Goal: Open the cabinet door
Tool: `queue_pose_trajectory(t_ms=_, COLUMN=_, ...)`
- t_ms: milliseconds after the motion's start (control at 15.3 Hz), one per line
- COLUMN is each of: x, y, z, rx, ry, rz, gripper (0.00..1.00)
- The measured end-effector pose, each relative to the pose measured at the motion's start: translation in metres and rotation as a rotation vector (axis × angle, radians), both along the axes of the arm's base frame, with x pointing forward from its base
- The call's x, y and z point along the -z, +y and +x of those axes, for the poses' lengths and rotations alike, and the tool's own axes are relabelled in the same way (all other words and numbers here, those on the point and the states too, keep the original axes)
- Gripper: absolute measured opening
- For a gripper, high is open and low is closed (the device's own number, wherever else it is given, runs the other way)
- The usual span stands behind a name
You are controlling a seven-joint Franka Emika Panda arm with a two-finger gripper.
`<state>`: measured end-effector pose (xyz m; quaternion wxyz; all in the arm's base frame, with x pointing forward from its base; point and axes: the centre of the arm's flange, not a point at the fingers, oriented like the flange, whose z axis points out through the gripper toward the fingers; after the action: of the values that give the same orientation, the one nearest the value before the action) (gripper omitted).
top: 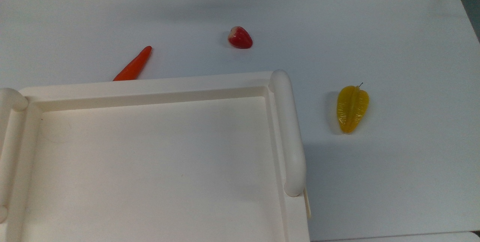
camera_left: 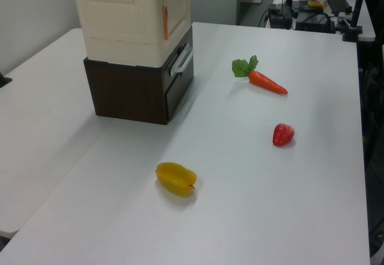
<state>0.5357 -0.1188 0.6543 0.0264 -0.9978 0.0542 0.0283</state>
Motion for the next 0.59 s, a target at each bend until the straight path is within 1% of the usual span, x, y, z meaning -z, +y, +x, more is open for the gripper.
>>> queue_pose_trajectory(t_ms=588, x=-0.0057, y=-0.0044, z=-0.0057, rx=0.009, ry=-0.005, rz=0.004, gripper=1.0)
